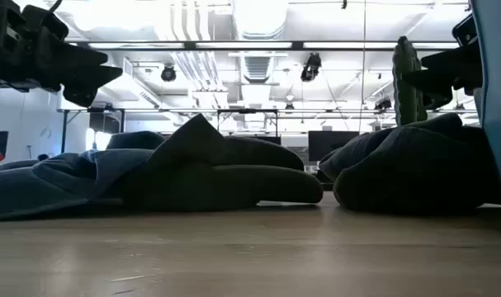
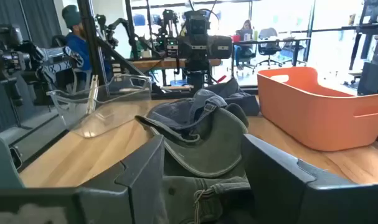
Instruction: Pick & Place hat
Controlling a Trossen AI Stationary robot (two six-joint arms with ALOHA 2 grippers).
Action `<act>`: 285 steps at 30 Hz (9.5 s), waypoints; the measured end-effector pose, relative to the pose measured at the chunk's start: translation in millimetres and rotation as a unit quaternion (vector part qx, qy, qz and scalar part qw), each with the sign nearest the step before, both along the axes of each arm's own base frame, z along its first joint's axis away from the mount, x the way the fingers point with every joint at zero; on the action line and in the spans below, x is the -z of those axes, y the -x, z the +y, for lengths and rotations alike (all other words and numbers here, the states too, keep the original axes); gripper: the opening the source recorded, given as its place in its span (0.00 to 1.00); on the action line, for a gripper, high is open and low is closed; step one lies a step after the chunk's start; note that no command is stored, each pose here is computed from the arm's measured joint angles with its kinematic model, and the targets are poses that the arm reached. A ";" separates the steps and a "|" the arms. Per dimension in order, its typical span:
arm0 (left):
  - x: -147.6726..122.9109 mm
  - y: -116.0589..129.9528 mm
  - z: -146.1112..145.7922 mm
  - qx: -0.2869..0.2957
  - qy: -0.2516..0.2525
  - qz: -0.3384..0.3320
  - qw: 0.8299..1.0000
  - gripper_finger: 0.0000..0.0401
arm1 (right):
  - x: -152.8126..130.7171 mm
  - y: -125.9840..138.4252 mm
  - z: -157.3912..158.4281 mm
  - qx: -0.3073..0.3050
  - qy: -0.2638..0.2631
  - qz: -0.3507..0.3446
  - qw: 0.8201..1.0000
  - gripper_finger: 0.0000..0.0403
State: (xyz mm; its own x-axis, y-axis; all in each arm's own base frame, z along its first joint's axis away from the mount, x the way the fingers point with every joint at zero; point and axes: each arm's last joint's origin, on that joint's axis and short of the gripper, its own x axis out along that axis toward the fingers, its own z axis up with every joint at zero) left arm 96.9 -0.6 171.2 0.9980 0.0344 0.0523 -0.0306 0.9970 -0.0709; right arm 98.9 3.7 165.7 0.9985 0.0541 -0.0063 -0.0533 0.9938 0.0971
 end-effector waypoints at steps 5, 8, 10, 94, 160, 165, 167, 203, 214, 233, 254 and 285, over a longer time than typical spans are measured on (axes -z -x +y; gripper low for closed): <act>0.0 0.0 0.0 0.000 0.000 0.000 1.000 0.48 | 0.0 0.0 0.0 0.000 0.000 0.000 1.000 0.52; -0.1 0.0 0.0 0.000 0.000 0.000 1.000 0.48 | 0.0 0.0 0.0 0.000 0.000 0.000 1.000 0.52; 0.0 0.0 0.0 0.000 0.000 0.000 1.000 0.48 | -0.1 0.0 0.0 0.000 0.000 0.000 1.000 0.52; 0.1 0.0 0.0 0.000 0.000 0.000 1.000 0.48 | -33.3 -99.1 -50.4 0.122 -0.097 0.569 0.808 0.50; 1.3 0.0 -0.1 0.001 0.000 0.006 1.000 0.48 | -126.9 -119.3 -59.3 0.032 -0.073 0.654 0.752 0.04; 1.2 0.0 0.0 0.000 0.000 0.007 1.000 0.48 | -150.8 -116.8 -56.2 0.092 -0.007 0.632 0.769 0.03; 1.3 0.0 0.0 0.001 0.000 0.007 1.000 0.48 | -164.2 -115.1 -56.5 0.126 0.024 0.615 0.778 0.03; 1.3 0.0 0.0 0.000 0.000 0.007 1.000 0.48 | -117.3 -130.1 136.7 -0.291 0.161 0.627 0.704 0.05; 1.4 0.0 0.0 0.000 0.000 0.007 1.000 0.48 | -140.9 -139.0 126.9 -0.202 0.140 0.628 0.739 0.05; 1.4 0.0 0.0 0.000 0.000 0.007 1.000 0.48 | -193.2 -163.8 110.5 -0.186 0.086 0.543 0.814 0.05; 1.4 0.0 0.0 0.000 0.000 0.007 1.000 0.48 | -110.2 -212.6 149.4 -0.282 0.040 0.616 0.735 0.06; -36.6 9.2 3.2 0.054 0.411 -0.213 0.885 0.48 | -148.2 -117.4 91.2 0.051 -0.075 0.580 0.810 0.41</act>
